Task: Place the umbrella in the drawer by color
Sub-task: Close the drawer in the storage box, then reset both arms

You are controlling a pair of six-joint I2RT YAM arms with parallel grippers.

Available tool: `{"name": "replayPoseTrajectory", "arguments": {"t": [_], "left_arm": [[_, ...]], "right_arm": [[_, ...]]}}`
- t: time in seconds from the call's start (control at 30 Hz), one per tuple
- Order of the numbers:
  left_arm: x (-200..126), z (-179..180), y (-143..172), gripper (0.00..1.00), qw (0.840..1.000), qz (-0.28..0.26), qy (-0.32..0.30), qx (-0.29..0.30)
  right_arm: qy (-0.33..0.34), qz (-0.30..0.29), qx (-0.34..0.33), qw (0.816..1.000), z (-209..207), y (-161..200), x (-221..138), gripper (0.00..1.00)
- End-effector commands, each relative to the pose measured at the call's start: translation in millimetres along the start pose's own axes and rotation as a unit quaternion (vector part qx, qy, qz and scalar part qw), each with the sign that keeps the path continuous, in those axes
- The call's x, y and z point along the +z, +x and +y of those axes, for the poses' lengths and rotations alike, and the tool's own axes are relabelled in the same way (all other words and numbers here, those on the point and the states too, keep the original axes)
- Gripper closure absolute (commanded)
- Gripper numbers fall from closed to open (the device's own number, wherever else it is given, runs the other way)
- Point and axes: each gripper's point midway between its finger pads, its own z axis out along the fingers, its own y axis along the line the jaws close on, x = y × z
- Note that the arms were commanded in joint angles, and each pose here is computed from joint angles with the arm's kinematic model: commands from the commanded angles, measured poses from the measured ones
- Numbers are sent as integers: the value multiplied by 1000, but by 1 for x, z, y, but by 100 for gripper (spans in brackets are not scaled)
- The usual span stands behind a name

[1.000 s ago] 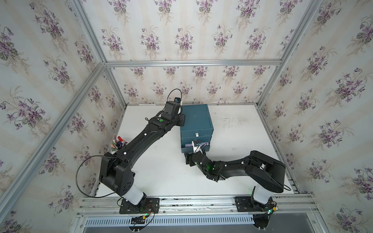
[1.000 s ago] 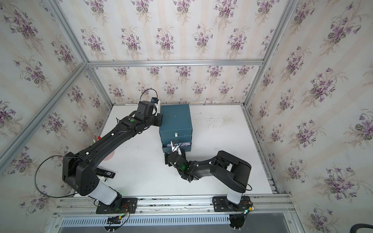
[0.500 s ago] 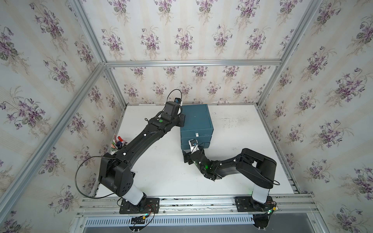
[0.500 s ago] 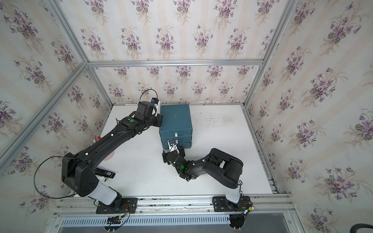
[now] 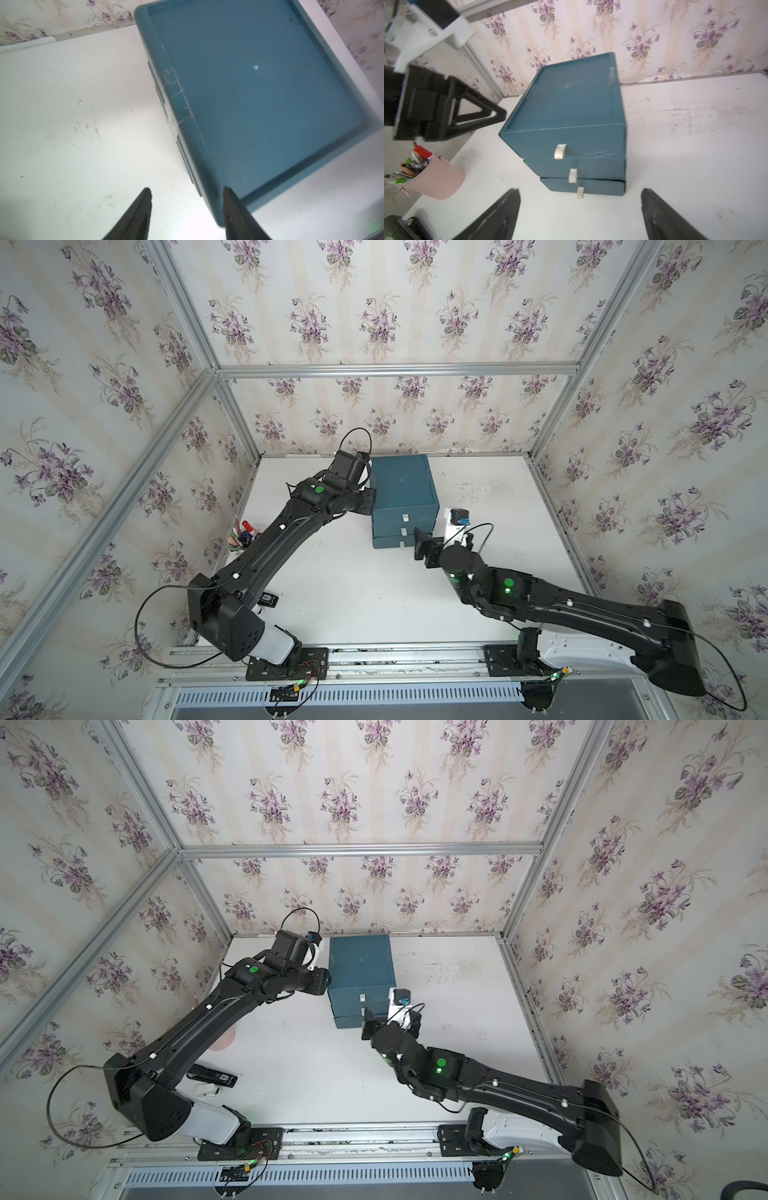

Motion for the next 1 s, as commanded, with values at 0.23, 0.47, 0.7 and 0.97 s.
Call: {"name": "replayPoseTrajectory", "arguments": {"t": [0.23, 0.47, 0.7, 0.97], "left_arm": [[-129, 44, -44, 8, 971, -219, -88, -20], [-128, 112, -10, 0, 911, -320, -258, -21], [-51, 196, 45, 0, 906, -217, -346, -108], [15, 258, 110, 0, 890, -171, -389, -168]], "right_arm": [[120, -115, 12, 986, -124, -42, -61, 0], [172, -109, 7, 979, -166, -26, -29, 0], [316, -103, 124, 935, -295, 13, 5, 0], [438, -114, 111, 885, -347, 54, 6, 0]]}}
